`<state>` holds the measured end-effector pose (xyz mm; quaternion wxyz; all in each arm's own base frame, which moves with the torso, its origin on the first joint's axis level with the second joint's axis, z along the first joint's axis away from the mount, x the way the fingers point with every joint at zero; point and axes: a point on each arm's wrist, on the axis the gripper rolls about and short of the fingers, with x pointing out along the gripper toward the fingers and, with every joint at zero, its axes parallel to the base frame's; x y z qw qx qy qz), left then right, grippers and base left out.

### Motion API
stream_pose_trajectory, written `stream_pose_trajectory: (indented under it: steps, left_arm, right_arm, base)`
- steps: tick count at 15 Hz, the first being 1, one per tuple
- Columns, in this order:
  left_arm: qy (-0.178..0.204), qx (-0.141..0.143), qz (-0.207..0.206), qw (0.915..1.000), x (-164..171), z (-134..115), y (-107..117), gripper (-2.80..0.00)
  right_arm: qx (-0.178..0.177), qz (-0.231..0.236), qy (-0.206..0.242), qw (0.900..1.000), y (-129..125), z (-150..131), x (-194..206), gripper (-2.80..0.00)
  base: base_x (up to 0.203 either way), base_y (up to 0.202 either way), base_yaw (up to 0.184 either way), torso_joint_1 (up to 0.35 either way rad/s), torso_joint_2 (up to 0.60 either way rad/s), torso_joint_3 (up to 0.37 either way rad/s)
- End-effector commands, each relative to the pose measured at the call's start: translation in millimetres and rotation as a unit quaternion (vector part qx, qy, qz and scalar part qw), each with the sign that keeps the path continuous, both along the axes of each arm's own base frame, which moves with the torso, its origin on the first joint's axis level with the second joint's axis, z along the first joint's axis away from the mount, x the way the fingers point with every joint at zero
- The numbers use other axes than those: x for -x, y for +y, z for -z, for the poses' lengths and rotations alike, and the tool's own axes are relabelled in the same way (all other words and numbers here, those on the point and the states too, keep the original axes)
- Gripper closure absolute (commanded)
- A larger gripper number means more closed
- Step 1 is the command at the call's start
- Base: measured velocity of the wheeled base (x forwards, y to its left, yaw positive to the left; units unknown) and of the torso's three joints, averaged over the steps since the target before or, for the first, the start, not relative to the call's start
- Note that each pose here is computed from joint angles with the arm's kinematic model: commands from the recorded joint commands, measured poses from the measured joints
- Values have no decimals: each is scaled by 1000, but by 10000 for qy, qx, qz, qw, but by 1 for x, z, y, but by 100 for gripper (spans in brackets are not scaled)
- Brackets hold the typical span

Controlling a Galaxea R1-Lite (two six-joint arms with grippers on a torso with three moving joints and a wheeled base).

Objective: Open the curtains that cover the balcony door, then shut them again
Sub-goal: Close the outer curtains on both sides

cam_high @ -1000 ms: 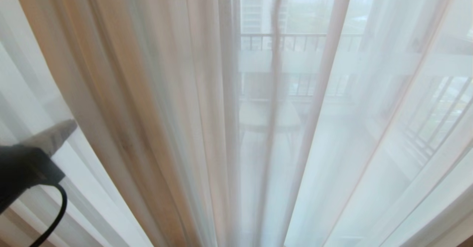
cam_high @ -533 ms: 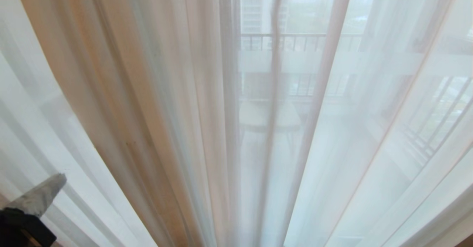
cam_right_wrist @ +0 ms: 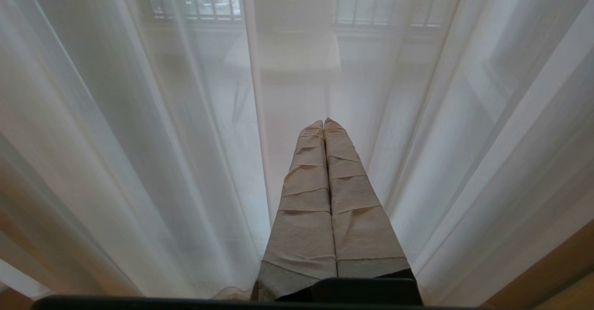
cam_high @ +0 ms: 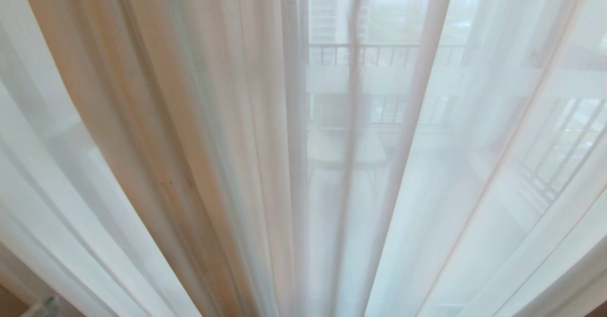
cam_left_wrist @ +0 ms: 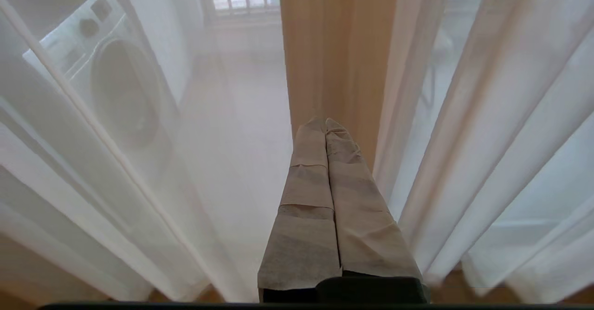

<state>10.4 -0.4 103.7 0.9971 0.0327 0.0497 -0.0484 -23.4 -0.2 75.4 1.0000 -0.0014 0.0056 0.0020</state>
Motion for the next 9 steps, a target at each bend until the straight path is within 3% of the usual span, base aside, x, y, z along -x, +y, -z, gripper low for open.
stream_pose_trajectory:
  steps: [1, 5, 7, 9]
  left_arm:
    - [281, -264, 160, 9991, 8, 13, 1, 0]
    - [814, -314, 389, 9954, 11, 24, 0, 0]
    - [826, -287, 57, 9962, 11, 24, 0, 0]
    - [506, -233, -308, 9980, 16, 24, 0, 0]
  right_arm:
    - [2, -3, 11, 10000, 0, 0, 0, 0]
    - [2, -3, 20, 10000, 0, 0, 0, 0]
    - [2, -3, 6, 10000, 0, 0, 0, 0]
    - [2, -3, 7, 10000, 0, 0, 0, 0]
  base:
    - [0, 0, 0, 0, 0, 0]
    - [0, 0, 0, 0, 0, 0]
    - [0, 0, 0, 0, 0, 0]
    - [0, 0, 0, 0, 0, 0]
